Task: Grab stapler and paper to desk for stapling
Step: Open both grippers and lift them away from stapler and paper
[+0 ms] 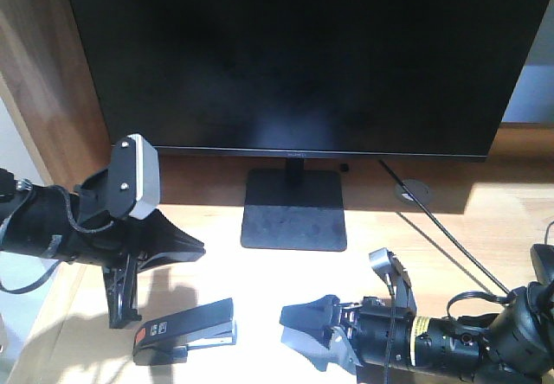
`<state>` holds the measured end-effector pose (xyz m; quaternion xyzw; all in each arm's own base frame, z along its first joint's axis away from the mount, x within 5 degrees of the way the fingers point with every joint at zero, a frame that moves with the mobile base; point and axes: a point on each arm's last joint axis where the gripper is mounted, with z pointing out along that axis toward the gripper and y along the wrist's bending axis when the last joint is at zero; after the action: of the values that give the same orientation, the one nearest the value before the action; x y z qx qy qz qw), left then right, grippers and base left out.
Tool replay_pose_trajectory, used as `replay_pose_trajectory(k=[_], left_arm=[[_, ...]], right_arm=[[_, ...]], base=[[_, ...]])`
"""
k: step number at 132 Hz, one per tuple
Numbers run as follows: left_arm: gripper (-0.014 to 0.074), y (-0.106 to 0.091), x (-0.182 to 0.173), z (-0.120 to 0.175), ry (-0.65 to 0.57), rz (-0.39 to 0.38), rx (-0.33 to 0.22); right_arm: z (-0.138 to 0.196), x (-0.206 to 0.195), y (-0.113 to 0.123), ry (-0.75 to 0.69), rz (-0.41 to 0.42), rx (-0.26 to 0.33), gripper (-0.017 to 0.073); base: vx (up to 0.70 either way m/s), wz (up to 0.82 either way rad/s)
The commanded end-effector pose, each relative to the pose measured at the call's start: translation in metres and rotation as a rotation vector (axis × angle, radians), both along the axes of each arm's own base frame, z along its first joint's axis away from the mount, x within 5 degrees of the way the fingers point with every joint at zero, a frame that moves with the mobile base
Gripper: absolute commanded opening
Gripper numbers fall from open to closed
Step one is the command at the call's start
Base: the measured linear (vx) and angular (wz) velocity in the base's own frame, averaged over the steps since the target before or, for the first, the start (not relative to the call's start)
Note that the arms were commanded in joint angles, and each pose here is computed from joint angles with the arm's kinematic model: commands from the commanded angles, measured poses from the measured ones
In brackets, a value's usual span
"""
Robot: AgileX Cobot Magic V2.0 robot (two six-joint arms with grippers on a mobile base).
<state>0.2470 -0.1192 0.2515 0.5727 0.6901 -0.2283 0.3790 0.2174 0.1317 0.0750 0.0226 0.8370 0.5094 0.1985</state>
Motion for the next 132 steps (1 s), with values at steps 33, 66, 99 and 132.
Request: replay_pose_trajectory(k=[33, 66, 99, 132], left_arm=[[-0.0006, 0.001, -0.005, 0.02, -0.033, 0.033, -0.028], [-0.0006, 0.007, 0.0, 0.015, -0.008, 0.131, 0.036], [-0.0006, 0.023, 0.011, 0.007, 0.043, 0.378, 0.138], [-0.0006, 0.037, 0.018, 0.004, 0.096, 0.63, 0.182]], right_arm=[[0.037, 0.005, -0.008, -0.158, 0.007, -0.19, 0.058], [0.062, 0.004, -0.029, -0.223, -0.063, -0.473, 0.058], [0.101, -0.004, -0.054, -0.376, -0.155, -0.724, 0.0482], [0.14, -0.022, -0.08, -0.497, -0.272, -0.908, 0.0166]], base=[[0.0, 0.0], [0.0, 0.0], [0.0, 0.0], [0.0, 0.0]])
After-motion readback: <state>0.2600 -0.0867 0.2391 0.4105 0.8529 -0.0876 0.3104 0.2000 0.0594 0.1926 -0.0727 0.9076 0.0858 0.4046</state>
